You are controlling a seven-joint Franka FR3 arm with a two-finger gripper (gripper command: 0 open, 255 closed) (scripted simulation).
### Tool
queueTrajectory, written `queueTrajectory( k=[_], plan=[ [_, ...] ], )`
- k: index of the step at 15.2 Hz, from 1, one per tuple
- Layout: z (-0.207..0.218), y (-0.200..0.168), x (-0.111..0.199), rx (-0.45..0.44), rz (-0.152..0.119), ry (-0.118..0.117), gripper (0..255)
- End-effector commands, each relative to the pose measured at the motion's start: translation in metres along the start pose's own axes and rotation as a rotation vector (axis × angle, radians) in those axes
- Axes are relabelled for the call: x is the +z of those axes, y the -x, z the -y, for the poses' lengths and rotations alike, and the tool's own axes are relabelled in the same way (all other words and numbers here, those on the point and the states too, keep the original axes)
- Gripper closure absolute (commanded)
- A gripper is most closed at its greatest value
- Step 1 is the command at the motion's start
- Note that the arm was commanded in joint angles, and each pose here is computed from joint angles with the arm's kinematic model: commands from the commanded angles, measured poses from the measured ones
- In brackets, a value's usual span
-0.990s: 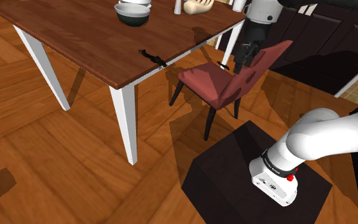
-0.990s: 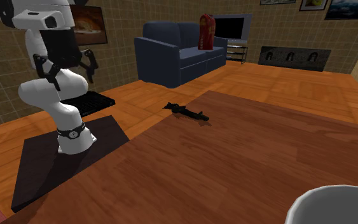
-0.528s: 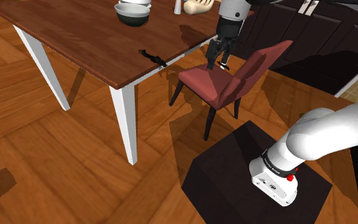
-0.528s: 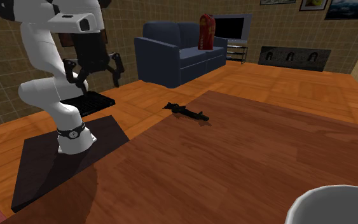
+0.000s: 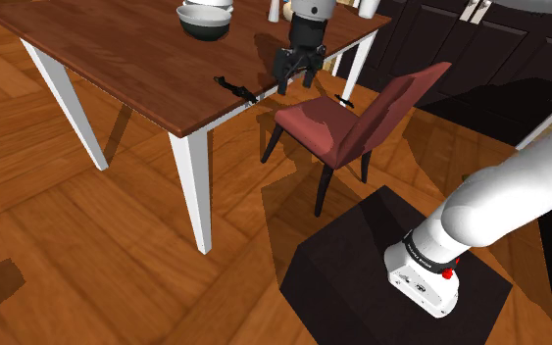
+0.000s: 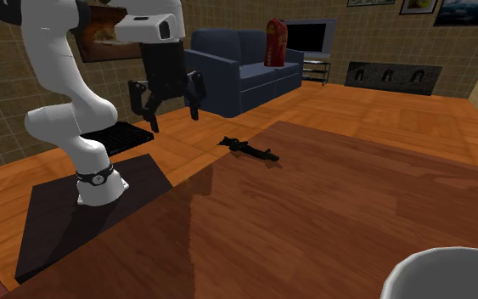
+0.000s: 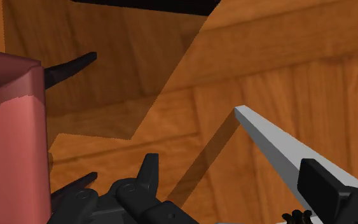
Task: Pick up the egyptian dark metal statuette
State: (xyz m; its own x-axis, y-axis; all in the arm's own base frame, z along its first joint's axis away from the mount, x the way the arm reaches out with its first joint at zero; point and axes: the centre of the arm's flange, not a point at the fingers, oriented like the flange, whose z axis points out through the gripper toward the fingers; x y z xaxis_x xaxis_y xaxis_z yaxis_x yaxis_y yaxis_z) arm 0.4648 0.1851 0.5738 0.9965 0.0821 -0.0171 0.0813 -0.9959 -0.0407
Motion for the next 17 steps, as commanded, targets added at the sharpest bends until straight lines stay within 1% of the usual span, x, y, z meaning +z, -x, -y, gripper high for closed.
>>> queueTrajectory(
  k=[1, 10, 11, 17],
  plan=[
    [0.014, -0.02, 0.001, 0.01, -0.009, -0.004, 0],
    [0.074, -0.115, -0.003, 0.047, -0.049, -0.016, 0],
    [0.078, -0.121, -0.003, 0.049, -0.051, -0.016, 0],
    [0.076, -0.122, 0.028, 0.049, -0.051, -0.016, 0]
  ],
)
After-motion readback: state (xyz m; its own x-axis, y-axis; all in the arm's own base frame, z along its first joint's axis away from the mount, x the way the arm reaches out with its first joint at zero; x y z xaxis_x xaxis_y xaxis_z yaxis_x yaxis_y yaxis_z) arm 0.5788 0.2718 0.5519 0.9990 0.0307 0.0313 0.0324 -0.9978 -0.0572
